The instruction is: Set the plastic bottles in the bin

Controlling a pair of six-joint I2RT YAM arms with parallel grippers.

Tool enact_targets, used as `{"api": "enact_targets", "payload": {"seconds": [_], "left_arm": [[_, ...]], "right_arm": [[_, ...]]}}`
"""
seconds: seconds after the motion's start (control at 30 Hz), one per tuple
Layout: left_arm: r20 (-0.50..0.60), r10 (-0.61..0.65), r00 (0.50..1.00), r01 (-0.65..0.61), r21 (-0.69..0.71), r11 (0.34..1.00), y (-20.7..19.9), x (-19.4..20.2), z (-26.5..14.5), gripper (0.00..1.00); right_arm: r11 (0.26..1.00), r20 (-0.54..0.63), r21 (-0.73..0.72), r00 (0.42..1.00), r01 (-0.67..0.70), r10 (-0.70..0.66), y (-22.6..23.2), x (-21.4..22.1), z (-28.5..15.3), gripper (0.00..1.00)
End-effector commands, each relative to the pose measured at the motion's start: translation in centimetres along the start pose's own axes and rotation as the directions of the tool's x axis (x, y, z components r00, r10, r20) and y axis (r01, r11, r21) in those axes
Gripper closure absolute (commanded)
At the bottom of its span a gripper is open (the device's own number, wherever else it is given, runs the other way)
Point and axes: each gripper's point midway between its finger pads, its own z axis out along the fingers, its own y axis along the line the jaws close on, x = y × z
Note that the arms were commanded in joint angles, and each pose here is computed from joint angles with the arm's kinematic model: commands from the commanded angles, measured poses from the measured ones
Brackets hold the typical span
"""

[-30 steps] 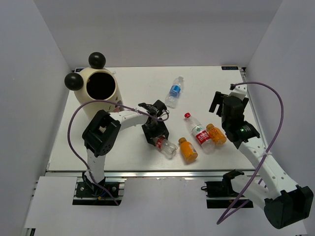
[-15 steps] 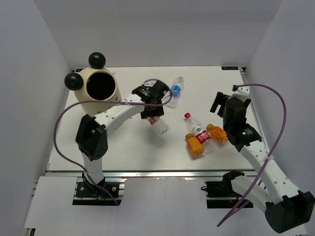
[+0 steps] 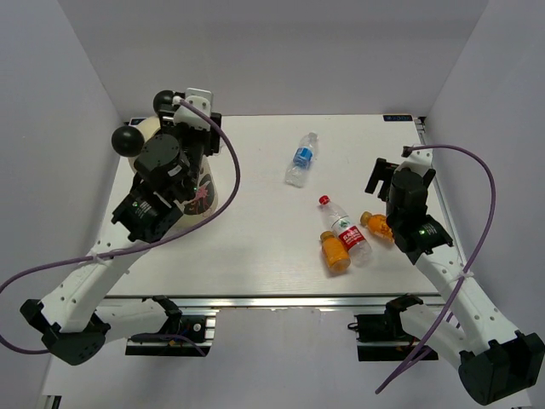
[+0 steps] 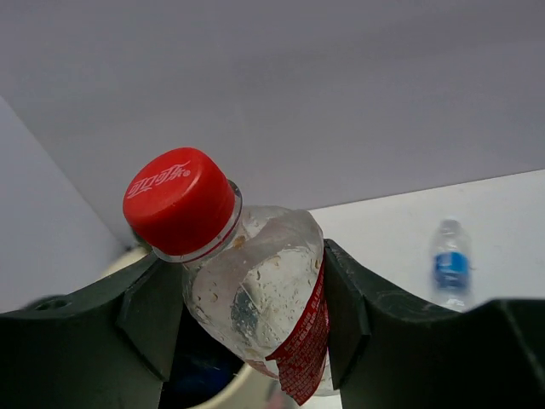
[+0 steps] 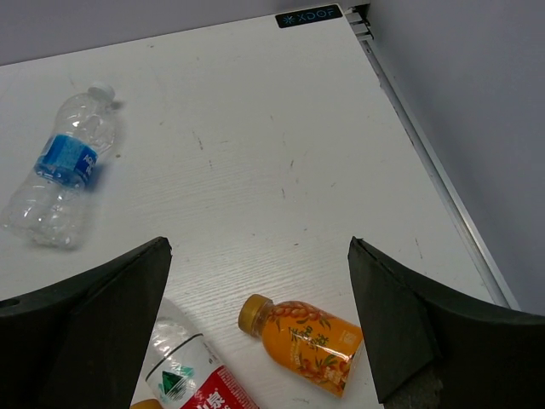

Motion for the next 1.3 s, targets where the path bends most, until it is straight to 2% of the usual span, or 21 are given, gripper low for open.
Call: {"api": "enact_targets", "payload": {"seconds": [0.0,0.07,0.13,0.33,0.53,0.57,0.6,0.63,0.67,0.73,0.77,0.9,0.97,1.0,1.03,1.07,1.1,1.13,1.17,1.2,1.27], "left_arm": [[-0.041,0.285,0.958,-0.287,-0.052,0.957,1.2,2.5,1.3,0.87],[-0.029,0.335,0.942,-0.336,-0.109,0.936,3.1,3.3,1.5,0.83],[-0.016,0.379,0.925,-0.376,-0.164,0.912,4.9,3.6,1.8,0.83],[-0.057,0.364,0.930,-0.367,-0.238,0.899,9.3,5.9,4.4,0.83],[-0.114,0.366,0.924,-0.383,-0.234,0.894,9.3,8.5,6.2,0.82],[-0.116,0.359,0.926,-0.376,-0.225,0.899,9.1,8.7,6.1,0.79],[-0.112,0.346,0.931,-0.363,-0.229,0.903,9.2,8.5,5.9,0.41],[-0.109,0.318,0.942,-0.336,-0.237,0.912,9.2,8.5,5.8,0.22],[-0.126,0.311,0.942,-0.333,-0.228,0.915,9.2,8.9,5.6,0.12],[-0.141,0.291,0.946,-0.314,-0.188,0.930,8.6,9.3,5.5,0.03],[-0.182,0.301,0.936,-0.328,-0.149,0.933,8.3,9.9,5.3,0.02],[-0.222,0.248,0.943,-0.279,-0.124,0.952,7.8,9.9,5.3,0.02],[-0.211,0.172,0.962,-0.197,-0.104,0.975,7.1,8.9,5.4,0.02],[-0.215,0.173,0.961,-0.198,-0.102,0.975,7.2,8.3,5.5,0.02],[-0.254,0.121,0.960,-0.143,-0.068,0.987,6.1,9.2,5.7,0.02],[-0.223,0.066,0.973,-0.082,-0.062,0.995,5.9,6.9,5.9,0.02],[-0.226,-0.027,0.974,0.018,-0.041,0.999,4.8,6.4,6.2,0.02],[-0.292,-0.045,0.955,0.066,0.063,0.996,2.2,8.0,6.8,0.02],[-0.280,-0.095,0.955,0.132,0.116,0.984,0.9,6.4,7.2,0.02],[-0.318,-0.169,0.933,0.231,0.170,0.958,-1.2,6.7,7.4,0.02],[-0.400,-0.174,0.900,0.316,0.324,0.892,-6.2,8.5,8.3,0.02]], "right_arm": [[0.999,0.065,0.040,0.998,-0.017,0.014,-0.7,-1.8,0.0,0.11],[0.999,0.063,0.044,0.998,-0.010,0.007,-0.8,-1.6,0.0,0.11],[0.999,0.059,0.046,0.998,-0.003,0.000,-0.8,-1.6,0.2,0.11],[0.999,0.057,0.049,0.998,0.012,-0.015,-0.9,-1.7,0.1,0.11],[0.999,0.058,0.052,0.998,0.010,-0.013,-1.1,-1.5,0.0,0.11],[0.999,0.059,0.053,0.998,0.008,-0.011,-1.1,-1.4,0.0,0.11],[0.999,0.060,0.051,0.998,0.007,-0.010,-1.1,-1.4,-0.1,0.11],[0.999,0.060,0.053,0.998,0.008,-0.012,-1.2,-1.4,-0.1,0.11],[0.999,0.067,0.043,0.998,0.007,-0.010,-1.1,-1.6,-0.3,0.11],[0.999,0.068,0.038,0.998,0.013,-0.016,-1.0,-1.6,-0.3,0.11],[0.999,0.069,0.035,0.998,0.011,-0.013,-1.0,-1.6,-0.3,0.11],[1.000,0.068,0.012,0.998,0.018,-0.019,-0.7,-1.5,-0.5,0.11],[0.999,0.059,-0.035,0.998,0.034,-0.032,0.1,-1.5,-0.5,0.11],[0.997,0.055,-0.057,0.998,0.044,-0.040,0.4,-1.5,-0.6,0.11],[0.996,0.045,-0.081,0.998,0.048,-0.044,0.9,-1.4,-0.5,0.11],[0.993,0.035,-0.111,0.999,0.039,-0.035,1.5,-1.5,-0.6,0.11],[0.991,0.009,-0.120,0.999,0.052,-0.051,1.7,-0.9,-0.6,0.11],[0.990,-0.008,-0.127,0.998,0.057,-0.059,1.9,-0.6,-0.4,0.11],[0.990,-0.011,-0.125,0.998,0.059,-0.060,1.9,-0.9,-0.4,0.11],[0.991,-0.017,-0.121,0.998,0.063,-0.066,1.9,-0.9,-0.3,0.11],[0.993,-0.043,-0.097,0.997,0.067,-0.071,1.6,-0.5,-0.1,0.11]]}}
